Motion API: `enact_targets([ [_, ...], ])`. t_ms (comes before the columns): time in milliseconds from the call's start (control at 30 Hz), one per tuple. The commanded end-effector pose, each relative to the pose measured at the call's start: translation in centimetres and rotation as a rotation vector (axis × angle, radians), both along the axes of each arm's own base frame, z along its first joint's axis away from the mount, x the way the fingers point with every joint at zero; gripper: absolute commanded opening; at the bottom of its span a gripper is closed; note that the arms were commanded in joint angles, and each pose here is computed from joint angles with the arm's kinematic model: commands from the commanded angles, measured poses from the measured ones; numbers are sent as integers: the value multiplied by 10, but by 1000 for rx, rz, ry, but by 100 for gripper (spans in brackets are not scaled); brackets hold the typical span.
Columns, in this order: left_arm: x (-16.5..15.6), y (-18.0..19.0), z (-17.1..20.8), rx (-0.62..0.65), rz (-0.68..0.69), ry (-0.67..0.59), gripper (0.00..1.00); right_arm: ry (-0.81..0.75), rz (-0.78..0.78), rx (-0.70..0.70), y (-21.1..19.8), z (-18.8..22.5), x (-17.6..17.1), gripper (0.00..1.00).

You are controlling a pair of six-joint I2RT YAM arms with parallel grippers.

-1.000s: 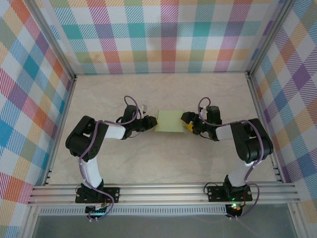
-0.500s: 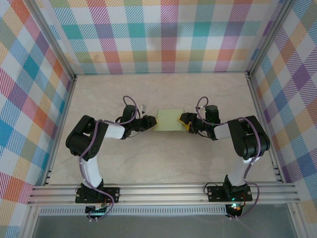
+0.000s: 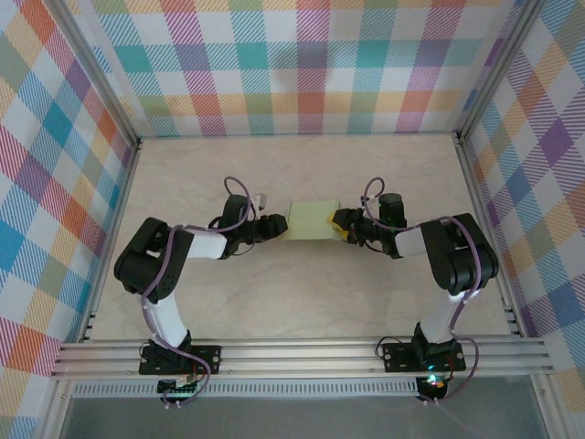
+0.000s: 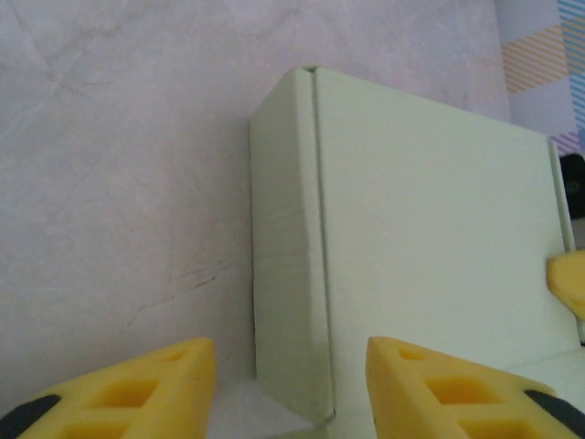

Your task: Fold the paper box

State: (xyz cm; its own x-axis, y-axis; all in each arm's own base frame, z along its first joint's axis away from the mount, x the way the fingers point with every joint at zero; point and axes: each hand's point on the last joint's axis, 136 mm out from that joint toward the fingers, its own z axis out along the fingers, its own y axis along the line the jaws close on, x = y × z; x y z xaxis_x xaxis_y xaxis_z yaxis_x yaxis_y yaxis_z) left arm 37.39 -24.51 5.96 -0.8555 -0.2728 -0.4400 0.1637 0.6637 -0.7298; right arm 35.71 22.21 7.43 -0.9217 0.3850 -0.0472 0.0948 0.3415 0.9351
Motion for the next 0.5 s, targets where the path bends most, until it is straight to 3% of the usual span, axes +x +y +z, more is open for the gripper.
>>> enact_targets([
  [0,8,11,44,68,-13,-205,60,-70,23,29,3,31,5,39],
  [133,10,24,86,182,-4,-410,95,-82,13,33,-6,42,5,38],
  [233,10,33,108,311,-3,-564,100,-80,8,30,-13,49,4,38],
  [467,-34,0,131,684,-277,-1085,100,-93,-17,39,-27,70,4,38],
])
